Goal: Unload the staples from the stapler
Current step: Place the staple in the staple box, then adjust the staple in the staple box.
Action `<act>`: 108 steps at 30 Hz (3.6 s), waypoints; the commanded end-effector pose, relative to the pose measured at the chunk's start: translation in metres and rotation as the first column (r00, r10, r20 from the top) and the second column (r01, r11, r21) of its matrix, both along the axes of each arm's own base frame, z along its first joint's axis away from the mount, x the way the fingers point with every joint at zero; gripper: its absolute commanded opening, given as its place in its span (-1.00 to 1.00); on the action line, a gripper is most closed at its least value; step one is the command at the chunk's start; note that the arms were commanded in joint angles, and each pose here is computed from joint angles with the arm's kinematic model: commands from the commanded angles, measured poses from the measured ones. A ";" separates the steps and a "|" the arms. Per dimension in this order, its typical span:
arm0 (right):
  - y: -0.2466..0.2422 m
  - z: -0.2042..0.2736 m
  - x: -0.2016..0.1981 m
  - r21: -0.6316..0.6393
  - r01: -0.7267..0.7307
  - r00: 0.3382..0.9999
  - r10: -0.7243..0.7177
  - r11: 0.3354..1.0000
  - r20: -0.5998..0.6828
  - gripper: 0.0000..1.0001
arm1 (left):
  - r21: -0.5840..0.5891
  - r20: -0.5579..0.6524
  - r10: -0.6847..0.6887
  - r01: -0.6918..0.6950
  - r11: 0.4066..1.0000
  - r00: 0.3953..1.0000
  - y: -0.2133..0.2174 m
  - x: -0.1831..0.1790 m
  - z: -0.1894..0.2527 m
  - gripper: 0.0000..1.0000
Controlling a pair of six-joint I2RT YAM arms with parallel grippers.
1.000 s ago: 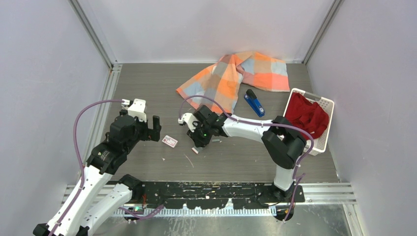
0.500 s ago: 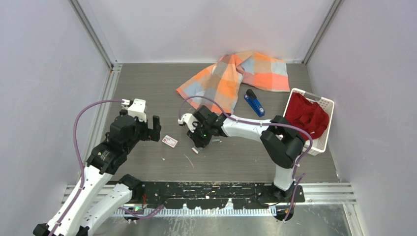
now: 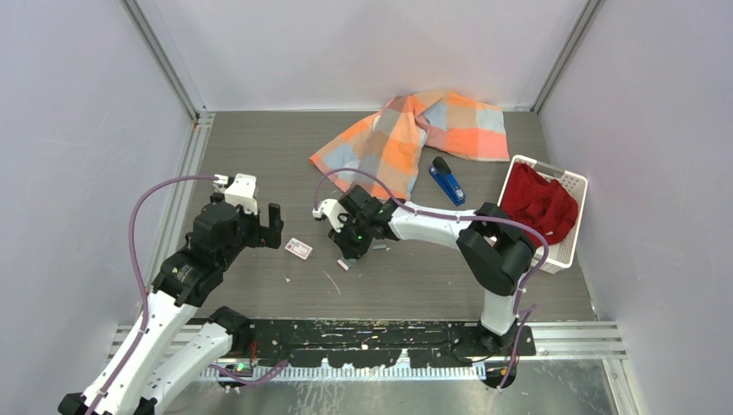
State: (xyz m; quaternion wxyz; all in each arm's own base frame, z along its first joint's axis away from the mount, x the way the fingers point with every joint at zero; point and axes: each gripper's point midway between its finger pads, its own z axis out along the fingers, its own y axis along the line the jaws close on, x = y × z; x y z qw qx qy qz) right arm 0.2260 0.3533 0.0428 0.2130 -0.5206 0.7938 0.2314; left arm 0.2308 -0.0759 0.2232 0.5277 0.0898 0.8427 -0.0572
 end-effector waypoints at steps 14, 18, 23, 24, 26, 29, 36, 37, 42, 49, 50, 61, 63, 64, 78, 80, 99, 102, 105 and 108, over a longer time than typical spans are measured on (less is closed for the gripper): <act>0.014 0.013 0.007 0.038 0.001 1.000 -0.002 0.999 0.022 -0.44 | -0.045 0.071 0.006 -0.003 0.999 0.997 -0.002 0.007 0.020 0.98; 0.016 0.017 0.008 0.051 0.000 1.000 -0.001 0.999 0.026 -0.44 | -0.048 0.072 0.006 -0.003 0.999 0.997 -0.003 0.006 0.021 0.98; 0.021 0.032 0.008 0.108 -0.010 0.999 0.005 0.994 0.045 -0.43 | -0.050 0.074 0.004 -0.001 0.999 0.997 -0.003 0.006 0.021 0.98; 0.022 0.036 0.009 0.119 -0.011 0.999 0.005 0.993 0.052 -0.43 | -0.050 0.074 0.005 -0.001 0.999 0.997 -0.003 0.006 0.021 0.98; 0.023 0.042 0.010 0.143 -0.015 0.998 0.007 0.990 0.058 -0.43 | -0.053 0.076 0.005 -0.001 0.999 0.997 -0.003 0.006 0.022 0.98; 0.024 0.050 0.010 0.180 -0.026 0.998 0.015 0.983 0.064 -0.42 | -0.053 0.077 0.005 -0.001 0.999 0.997 -0.003 0.006 0.022 0.98; 0.030 0.057 0.012 0.215 -0.053 0.996 0.036 0.975 0.081 -0.37 | -0.056 0.080 0.005 -0.001 0.998 0.997 -0.002 0.006 0.023 0.98; 0.031 0.057 0.013 0.214 -0.053 0.996 0.035 0.975 0.086 -0.36 | -0.056 0.080 0.004 0.000 0.998 0.997 -0.002 0.006 0.023 0.98; 0.030 0.054 0.020 0.194 -0.049 0.993 0.028 0.980 0.111 -0.34 | -0.056 0.079 0.004 0.001 0.998 0.997 -0.003 0.006 0.022 0.98; 0.025 0.047 0.025 0.171 -0.026 0.993 0.006 0.985 0.116 -0.30 | -0.058 0.082 0.006 -0.001 0.998 0.997 -0.002 0.005 0.023 0.98; 0.025 0.045 0.025 0.166 -0.023 0.994 0.004 0.986 0.112 -0.28 | -0.059 0.083 0.007 -0.002 0.998 0.997 -0.002 0.005 0.024 0.98; 0.022 0.032 0.029 0.127 0.000 0.994 -0.014 0.992 0.105 -0.28 | -0.061 0.083 -0.001 0.006 0.998 0.997 -0.003 0.005 0.023 0.98; 0.022 0.031 0.029 0.124 0.000 0.995 -0.013 0.992 0.103 -0.27 | -0.062 0.084 -0.001 0.006 0.998 0.996 -0.003 0.005 0.023 0.98; 0.022 0.030 0.029 0.121 0.001 0.995 -0.013 0.993 0.101 -0.27 | -0.061 0.083 0.000 0.005 0.998 0.997 -0.003 0.005 0.023 0.98; 0.024 0.015 0.025 0.091 -0.004 0.998 -0.001 0.996 0.059 -0.25 | -0.064 0.080 -0.003 0.009 0.998 0.997 -0.004 0.006 0.023 0.98; 0.026 0.014 0.023 0.088 -0.009 0.998 0.004 0.996 0.057 -0.25 | -0.064 0.080 -0.001 0.006 0.998 0.997 -0.004 0.006 0.023 0.98; 0.028 0.006 0.021 0.068 -0.017 0.998 0.013 0.998 0.053 -0.26 | -0.068 0.082 -0.004 0.009 0.998 0.997 -0.004 0.006 0.024 0.98; 0.028 0.006 0.021 0.066 -0.017 0.998 0.014 0.998 0.056 -0.27 | -0.067 0.080 -0.003 0.009 0.998 0.997 -0.004 0.006 0.023 0.98; 0.027 0.005 0.021 0.065 -0.017 0.998 0.013 0.998 0.055 -0.28 | -0.067 0.081 -0.004 0.009 0.998 0.997 -0.004 0.006 0.023 0.98; 0.027 0.006 0.021 0.065 -0.017 0.998 0.013 0.998 0.056 -0.29 | -0.068 0.081 -0.004 0.010 0.998 0.997 -0.004 0.006 0.023 0.98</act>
